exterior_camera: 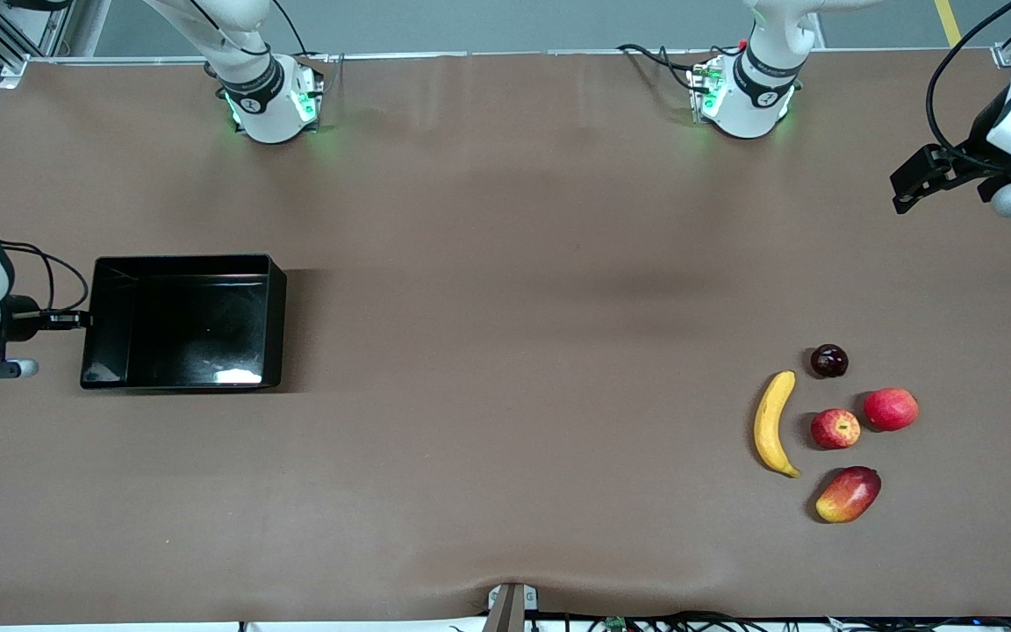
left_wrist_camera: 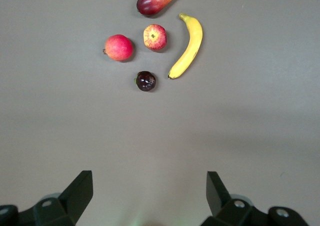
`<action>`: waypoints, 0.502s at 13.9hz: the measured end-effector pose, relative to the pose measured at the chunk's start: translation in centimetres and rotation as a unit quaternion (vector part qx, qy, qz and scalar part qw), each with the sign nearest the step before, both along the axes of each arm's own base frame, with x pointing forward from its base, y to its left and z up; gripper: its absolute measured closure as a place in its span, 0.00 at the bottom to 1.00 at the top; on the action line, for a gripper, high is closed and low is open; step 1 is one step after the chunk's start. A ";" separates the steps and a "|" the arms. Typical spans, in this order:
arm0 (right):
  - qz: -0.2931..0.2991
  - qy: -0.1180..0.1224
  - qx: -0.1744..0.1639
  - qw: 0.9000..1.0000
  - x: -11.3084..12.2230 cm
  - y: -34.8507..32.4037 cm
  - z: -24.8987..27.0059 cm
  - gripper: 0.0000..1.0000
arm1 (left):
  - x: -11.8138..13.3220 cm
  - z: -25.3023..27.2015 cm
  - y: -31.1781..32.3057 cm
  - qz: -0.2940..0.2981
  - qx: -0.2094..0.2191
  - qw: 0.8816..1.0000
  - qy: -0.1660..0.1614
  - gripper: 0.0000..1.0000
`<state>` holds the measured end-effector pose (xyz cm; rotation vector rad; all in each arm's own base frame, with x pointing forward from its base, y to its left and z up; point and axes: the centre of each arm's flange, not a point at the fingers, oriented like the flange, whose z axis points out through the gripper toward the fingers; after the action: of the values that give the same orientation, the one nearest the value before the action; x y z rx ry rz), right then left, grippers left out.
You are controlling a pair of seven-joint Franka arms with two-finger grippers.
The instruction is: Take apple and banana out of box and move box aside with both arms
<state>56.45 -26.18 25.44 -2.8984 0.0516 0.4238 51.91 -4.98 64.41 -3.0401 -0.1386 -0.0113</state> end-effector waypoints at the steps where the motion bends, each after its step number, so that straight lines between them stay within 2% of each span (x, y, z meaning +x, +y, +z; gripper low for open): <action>1: -0.001 0.001 0.001 1.000 -0.2 -0.1 -0.2 0.94 | 0.0 0.0 0.0 0.000 0.000 1.000 0.000 0.00; 4: -0.002 0.001 0.001 1.000 -0.3 -0.1 -0.3 0.94 | 0.0 0.0 0.0 0.000 0.000 1.000 0.000 0.00; 5: -0.001 0.001 0.002 1.000 -0.3 0.0 -0.2 0.90 | 0.0 -0.1 -0.1 -0.001 0.000 1.000 0.001 0.00; 7: 0.003 0.006 0.008 1.000 0.1 0.3 0.8 0.70 | 0.0 -0.3 -0.2 -0.001 0.000 1.000 0.003 0.00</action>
<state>56.56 -25.87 26.25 -2.8816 0.0398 0.4399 51.89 -5.13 64.08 -3.0400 -0.1339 -0.0014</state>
